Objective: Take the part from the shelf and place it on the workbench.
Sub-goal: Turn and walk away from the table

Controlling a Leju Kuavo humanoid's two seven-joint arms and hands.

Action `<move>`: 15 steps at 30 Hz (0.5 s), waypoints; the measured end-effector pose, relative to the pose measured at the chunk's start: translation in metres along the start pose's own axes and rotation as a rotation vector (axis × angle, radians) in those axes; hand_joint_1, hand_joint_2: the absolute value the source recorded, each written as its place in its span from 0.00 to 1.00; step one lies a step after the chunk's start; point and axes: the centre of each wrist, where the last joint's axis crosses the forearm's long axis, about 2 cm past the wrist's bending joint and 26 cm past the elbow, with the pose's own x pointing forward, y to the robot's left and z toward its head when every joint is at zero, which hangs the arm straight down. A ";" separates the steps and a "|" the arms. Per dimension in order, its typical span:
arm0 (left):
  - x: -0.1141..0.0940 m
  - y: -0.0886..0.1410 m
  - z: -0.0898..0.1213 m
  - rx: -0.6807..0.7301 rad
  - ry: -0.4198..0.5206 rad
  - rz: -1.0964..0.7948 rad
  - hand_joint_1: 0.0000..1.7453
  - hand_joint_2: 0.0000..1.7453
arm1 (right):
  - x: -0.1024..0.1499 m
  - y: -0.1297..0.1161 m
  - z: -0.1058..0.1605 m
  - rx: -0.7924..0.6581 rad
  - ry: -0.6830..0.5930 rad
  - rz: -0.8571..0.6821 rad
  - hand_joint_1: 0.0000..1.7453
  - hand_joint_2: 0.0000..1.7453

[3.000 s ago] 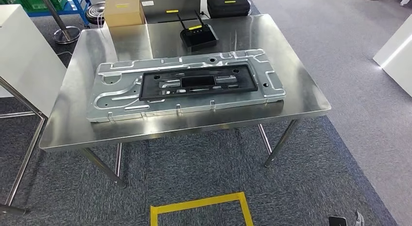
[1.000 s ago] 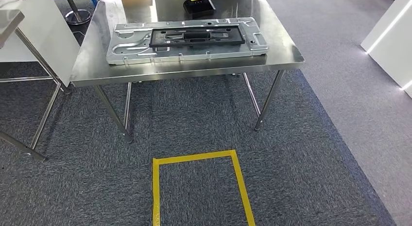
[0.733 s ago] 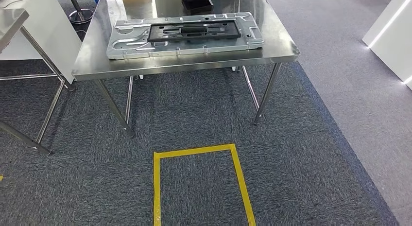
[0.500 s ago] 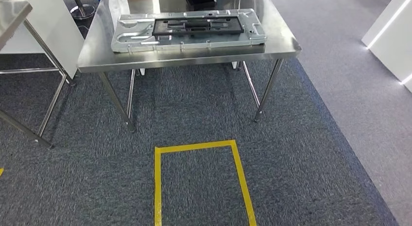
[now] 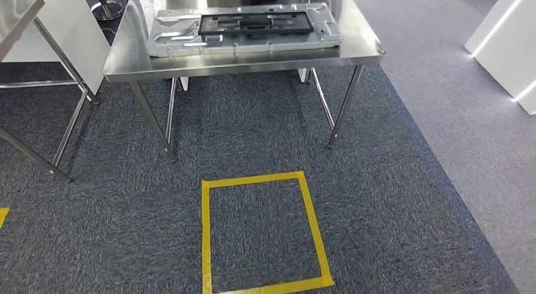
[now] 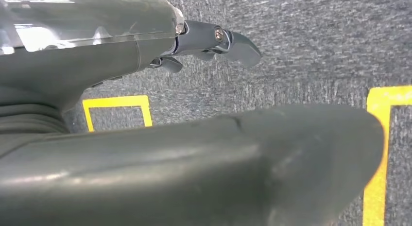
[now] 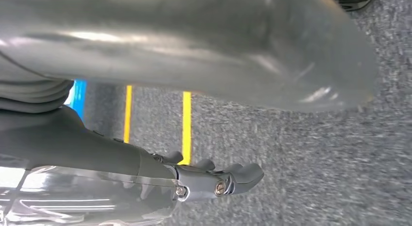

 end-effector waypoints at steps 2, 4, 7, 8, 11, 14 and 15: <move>0.000 0.000 0.000 0.000 0.001 0.000 0.00 0.00 | 0.001 0.001 0.000 0.003 -0.004 0.002 0.00 0.00; -0.001 0.000 0.000 -0.002 0.002 0.000 0.00 0.00 | 0.001 0.001 0.000 0.006 -0.010 0.004 0.00 0.00; -0.001 -0.001 0.000 -0.004 0.004 0.001 0.00 0.00 | 0.001 0.002 0.000 0.013 -0.017 0.007 0.00 0.00; -0.002 0.000 0.001 -0.003 0.005 0.001 0.00 0.00 | 0.001 0.002 0.000 0.018 -0.021 0.007 0.00 0.00; -0.002 0.000 0.001 -0.002 0.005 0.000 0.00 0.00 | 0.001 0.003 0.000 0.035 -0.035 0.008 0.00 0.00; -0.001 0.002 0.000 0.000 0.003 0.000 0.00 0.00 | 0.001 0.005 0.000 0.066 -0.050 0.006 0.00 0.00; -0.001 0.002 0.000 0.000 0.003 0.000 0.00 0.00 | 0.001 0.005 0.000 0.081 -0.055 0.005 0.00 0.00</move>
